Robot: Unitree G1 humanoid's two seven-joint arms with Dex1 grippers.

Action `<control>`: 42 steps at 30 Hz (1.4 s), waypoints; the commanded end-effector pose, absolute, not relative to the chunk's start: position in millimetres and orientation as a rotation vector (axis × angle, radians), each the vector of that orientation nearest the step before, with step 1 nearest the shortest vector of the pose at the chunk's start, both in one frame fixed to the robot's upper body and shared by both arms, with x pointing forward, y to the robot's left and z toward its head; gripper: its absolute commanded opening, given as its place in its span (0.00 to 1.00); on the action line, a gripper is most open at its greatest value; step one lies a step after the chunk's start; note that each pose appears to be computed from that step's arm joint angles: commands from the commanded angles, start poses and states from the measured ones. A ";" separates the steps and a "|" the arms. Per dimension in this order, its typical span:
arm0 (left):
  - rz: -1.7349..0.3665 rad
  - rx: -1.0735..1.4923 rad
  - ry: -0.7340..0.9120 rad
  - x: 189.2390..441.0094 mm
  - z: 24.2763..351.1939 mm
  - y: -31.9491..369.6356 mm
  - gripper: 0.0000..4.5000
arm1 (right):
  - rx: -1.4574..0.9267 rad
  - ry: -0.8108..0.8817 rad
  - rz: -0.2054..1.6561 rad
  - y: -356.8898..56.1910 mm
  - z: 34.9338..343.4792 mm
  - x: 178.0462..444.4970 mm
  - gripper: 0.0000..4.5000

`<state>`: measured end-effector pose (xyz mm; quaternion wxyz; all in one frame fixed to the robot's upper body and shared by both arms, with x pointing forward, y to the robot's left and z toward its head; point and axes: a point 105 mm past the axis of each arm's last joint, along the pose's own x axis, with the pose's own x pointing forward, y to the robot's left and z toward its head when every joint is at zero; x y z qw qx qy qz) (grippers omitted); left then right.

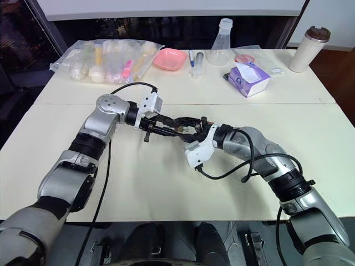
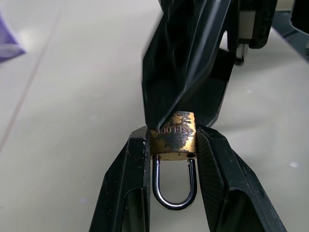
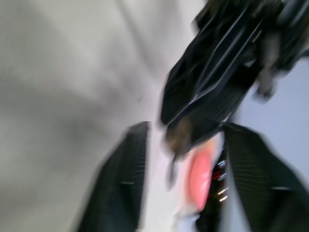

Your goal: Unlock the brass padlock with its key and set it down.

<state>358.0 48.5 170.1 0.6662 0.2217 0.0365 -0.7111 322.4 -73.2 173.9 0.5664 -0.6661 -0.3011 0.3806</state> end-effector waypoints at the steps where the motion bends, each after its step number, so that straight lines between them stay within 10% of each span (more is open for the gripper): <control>1: -1.641 0.470 0.031 354.2 193.6 46.2 0.16 | -1.552 -0.827 0.807 -77.3 193.1 322.6 0.95; 22: -1.761 0.472 0.055 342.2 207.2 55.5 0.16 | -1.445 -1.096 0.933 -67.8 198.9 301.2 0.95; 25: -1.789 0.490 0.050 335.7 206.6 54.2 0.16 | -1.456 -1.086 0.935 -68.7 199.3 304.0 0.77; 32: -1.793 0.508 0.059 335.0 204.3 56.8 0.16 | -1.471 -1.084 0.948 -70.3 199.0 304.2 0.01; 42: -1.787 0.524 0.078 336.8 197.1 56.9 0.16 | -1.455 -1.109 0.969 -62.7 197.1 296.4 0.01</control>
